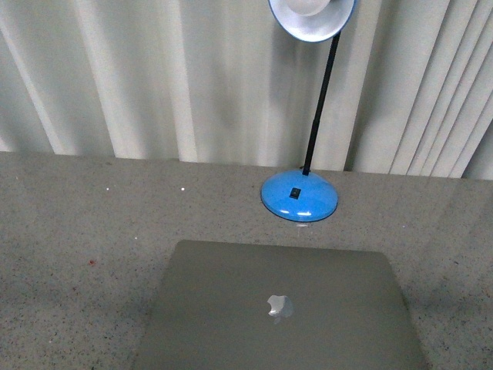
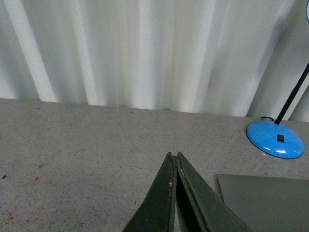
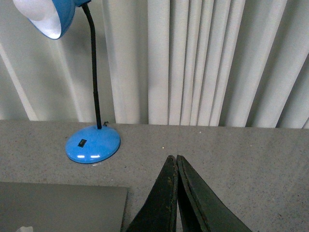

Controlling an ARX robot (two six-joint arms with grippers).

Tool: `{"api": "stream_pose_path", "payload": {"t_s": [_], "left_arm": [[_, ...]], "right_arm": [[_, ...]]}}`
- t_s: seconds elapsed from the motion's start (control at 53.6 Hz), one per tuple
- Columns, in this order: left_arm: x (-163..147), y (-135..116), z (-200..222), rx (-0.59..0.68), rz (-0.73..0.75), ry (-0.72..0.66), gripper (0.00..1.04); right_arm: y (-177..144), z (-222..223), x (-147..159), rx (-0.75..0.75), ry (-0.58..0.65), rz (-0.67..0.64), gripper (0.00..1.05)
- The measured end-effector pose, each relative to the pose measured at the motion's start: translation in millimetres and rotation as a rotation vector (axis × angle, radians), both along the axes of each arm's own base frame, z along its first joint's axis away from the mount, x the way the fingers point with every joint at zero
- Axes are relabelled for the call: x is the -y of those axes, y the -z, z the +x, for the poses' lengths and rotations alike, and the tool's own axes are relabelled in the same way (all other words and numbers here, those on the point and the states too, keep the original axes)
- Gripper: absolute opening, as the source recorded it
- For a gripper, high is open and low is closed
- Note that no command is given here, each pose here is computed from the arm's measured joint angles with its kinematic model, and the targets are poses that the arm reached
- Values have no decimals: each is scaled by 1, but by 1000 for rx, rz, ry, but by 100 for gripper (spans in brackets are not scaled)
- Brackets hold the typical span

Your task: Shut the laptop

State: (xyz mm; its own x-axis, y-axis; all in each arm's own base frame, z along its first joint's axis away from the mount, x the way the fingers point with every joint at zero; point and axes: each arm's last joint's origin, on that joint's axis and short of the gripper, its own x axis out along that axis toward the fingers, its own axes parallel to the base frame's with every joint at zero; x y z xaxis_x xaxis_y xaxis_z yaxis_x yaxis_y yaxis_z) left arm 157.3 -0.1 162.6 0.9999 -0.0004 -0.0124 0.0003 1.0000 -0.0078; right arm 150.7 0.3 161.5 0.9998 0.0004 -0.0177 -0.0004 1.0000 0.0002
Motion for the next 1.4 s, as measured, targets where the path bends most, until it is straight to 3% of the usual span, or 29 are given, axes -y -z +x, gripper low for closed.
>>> {"api": "stream_pose_path", "payload": {"t_s": [0.653, 1.398], "left_arm": [[0, -13, -34, 42, 0, 0, 4], [0, -8, -58, 9, 1, 0, 4]], "right_arm": [[-7, -31, 0, 25, -2, 0, 3], [-4, -53, 0, 24, -4, -1, 3]]}}
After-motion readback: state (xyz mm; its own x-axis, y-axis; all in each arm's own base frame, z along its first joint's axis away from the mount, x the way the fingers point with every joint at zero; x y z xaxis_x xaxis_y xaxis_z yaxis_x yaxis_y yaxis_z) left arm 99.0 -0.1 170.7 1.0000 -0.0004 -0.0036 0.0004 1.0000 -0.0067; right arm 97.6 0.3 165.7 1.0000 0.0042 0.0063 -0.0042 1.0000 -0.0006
